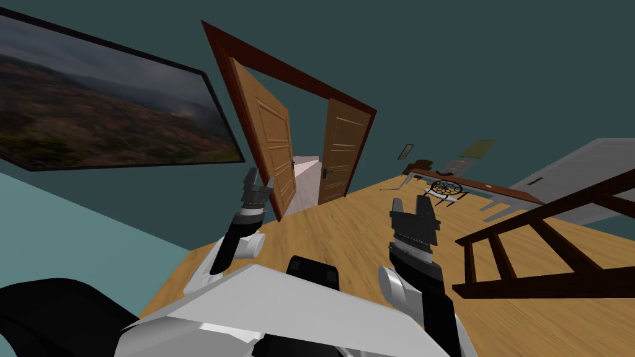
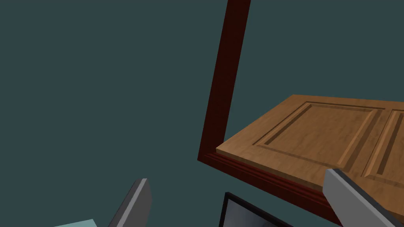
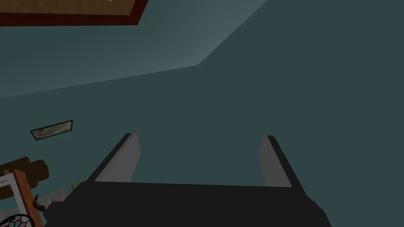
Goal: Push the door open
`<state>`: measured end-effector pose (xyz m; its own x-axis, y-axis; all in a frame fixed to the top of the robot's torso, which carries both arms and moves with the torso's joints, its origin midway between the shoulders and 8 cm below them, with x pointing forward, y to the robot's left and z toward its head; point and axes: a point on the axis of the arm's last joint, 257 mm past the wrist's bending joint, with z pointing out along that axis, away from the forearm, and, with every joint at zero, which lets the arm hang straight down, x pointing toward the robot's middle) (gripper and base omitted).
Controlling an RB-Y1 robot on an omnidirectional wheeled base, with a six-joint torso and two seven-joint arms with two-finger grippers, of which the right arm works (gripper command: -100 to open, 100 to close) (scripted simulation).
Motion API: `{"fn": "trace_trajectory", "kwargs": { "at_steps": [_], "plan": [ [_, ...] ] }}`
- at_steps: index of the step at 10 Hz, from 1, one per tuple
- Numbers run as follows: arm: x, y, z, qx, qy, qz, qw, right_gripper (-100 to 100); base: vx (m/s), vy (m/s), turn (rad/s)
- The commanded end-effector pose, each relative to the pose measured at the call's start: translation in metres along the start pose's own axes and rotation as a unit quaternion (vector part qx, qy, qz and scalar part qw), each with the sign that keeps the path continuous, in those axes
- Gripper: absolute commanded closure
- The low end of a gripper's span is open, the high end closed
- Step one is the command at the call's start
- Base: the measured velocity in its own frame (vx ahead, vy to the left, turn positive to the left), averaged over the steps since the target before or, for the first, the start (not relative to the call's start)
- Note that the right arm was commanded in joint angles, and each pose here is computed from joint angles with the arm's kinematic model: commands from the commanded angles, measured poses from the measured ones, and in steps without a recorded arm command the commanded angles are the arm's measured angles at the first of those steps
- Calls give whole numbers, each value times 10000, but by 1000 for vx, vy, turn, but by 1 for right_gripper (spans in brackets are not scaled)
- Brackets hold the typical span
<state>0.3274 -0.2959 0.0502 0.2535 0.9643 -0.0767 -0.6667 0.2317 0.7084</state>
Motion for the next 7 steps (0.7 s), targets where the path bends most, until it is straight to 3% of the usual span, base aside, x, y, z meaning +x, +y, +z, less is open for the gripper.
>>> {"fn": "trace_trajectory", "kwargs": {
  "at_steps": [1,7],
  "plan": [
    [110,-101,6,64,102,158,9998,-100,52,27,-78],
    [554,-458,4,324,479,730,9957,-100,204,-28,-34]
  ]
}}
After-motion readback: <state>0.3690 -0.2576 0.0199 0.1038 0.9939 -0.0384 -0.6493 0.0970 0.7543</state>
